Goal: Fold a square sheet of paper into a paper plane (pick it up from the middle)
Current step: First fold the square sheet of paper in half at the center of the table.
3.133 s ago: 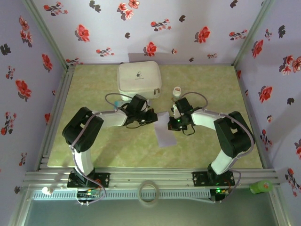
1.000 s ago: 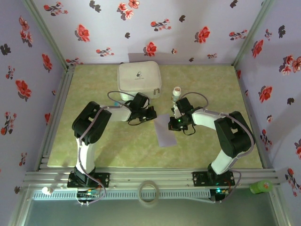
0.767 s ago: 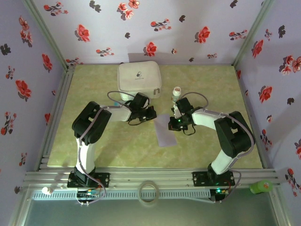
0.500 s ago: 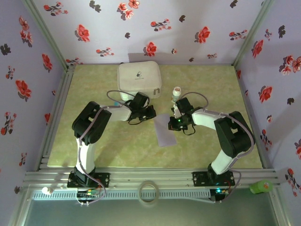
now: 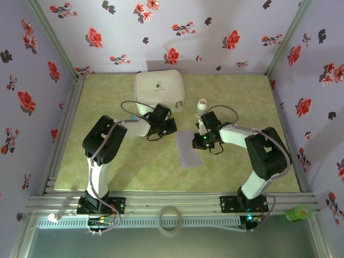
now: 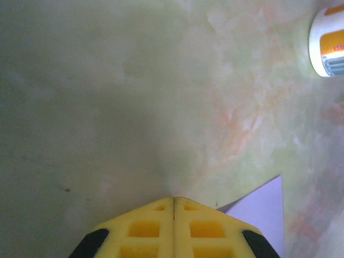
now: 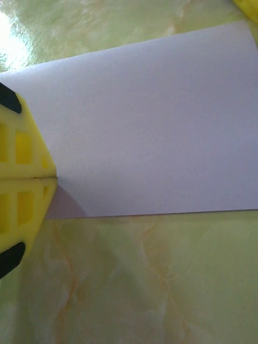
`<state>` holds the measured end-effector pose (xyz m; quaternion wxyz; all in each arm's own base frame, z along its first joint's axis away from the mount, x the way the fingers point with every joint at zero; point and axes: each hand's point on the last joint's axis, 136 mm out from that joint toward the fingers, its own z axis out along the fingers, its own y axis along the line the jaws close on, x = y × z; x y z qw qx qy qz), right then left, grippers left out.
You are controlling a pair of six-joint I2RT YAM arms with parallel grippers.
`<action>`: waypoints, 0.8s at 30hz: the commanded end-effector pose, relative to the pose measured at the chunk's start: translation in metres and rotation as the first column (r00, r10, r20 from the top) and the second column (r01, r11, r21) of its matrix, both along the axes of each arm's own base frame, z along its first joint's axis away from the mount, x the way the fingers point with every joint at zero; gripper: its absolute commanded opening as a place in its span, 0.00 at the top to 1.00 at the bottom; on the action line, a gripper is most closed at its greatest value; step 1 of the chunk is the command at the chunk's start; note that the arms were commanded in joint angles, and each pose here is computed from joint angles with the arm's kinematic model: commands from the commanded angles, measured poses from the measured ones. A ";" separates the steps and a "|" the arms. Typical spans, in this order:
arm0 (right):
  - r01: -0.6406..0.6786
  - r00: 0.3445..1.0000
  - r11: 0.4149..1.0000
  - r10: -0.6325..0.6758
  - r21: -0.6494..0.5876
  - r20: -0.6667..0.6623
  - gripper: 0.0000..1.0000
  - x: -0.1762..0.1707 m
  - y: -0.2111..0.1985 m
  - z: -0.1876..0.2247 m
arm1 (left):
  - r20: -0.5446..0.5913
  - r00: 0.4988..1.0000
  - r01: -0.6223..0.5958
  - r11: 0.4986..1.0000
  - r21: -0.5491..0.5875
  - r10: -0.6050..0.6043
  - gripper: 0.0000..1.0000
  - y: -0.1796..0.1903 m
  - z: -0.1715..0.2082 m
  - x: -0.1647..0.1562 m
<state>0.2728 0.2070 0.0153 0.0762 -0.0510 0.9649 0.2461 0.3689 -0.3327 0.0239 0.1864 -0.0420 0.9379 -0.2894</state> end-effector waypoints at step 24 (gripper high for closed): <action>0.019 0.992 0.987 -0.038 -0.158 -0.119 1.00 -0.032 -0.036 -0.031 | 0.077 0.991 0.120 0.972 -0.202 -0.107 0.90 -0.015 0.083 -0.091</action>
